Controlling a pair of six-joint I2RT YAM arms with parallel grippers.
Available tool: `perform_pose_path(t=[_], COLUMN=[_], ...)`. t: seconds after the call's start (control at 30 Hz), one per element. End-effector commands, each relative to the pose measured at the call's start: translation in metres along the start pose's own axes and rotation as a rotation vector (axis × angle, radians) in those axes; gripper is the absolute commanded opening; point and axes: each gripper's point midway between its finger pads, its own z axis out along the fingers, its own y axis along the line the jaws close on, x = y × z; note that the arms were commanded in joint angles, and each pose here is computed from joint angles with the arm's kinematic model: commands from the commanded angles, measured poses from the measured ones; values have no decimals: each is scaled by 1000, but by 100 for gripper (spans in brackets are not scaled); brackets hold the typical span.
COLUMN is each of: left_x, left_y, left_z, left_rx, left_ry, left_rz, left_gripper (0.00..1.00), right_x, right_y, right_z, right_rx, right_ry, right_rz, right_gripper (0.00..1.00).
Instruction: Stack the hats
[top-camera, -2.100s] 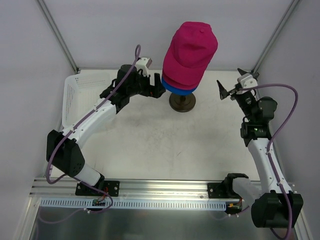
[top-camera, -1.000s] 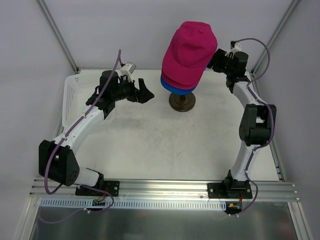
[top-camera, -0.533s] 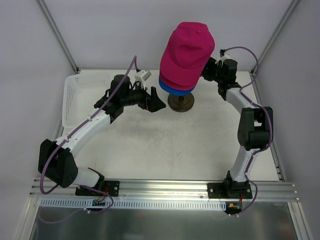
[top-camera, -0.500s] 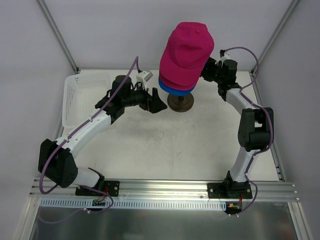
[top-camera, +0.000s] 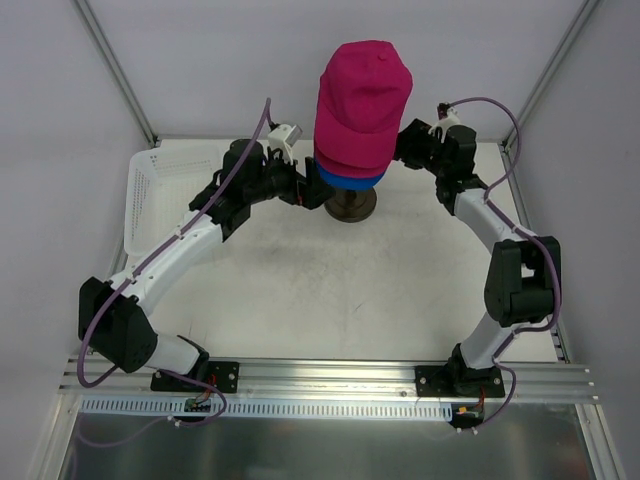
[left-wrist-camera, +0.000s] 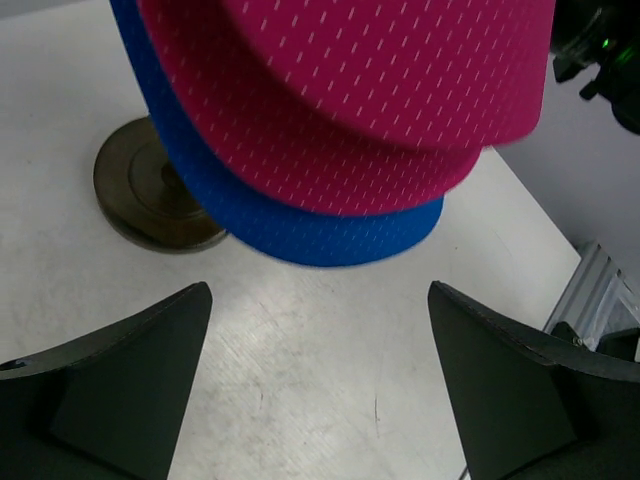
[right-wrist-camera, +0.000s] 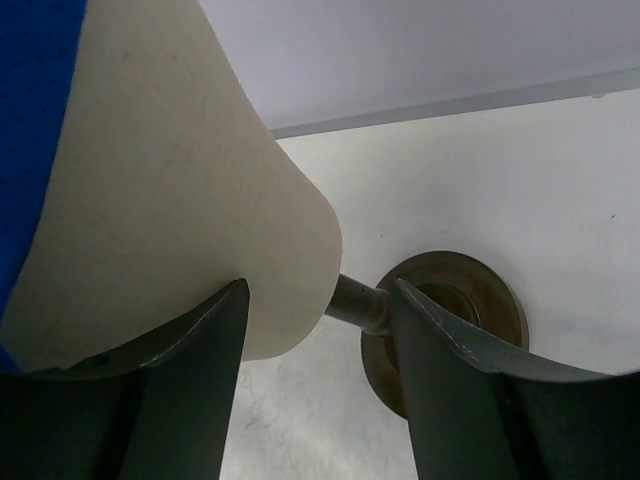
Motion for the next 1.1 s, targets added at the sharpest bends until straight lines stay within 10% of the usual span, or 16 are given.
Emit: perform_pose_path(t=[0.0, 1.07], left_x=[-35, -60], left_y=[-2, 64], left_z=[4, -69], left_rx=[-21, -142], left_ry=[-87, -166], left_rz=[-1, 72], left_gripper=[91, 91], right_x=[-4, 33], right_y=[37, 97], right_z=[-12, -83], right_rx=[-79, -80], right_ry=[-9, 25], right_rz=[0, -426], right_gripper=[62, 64])
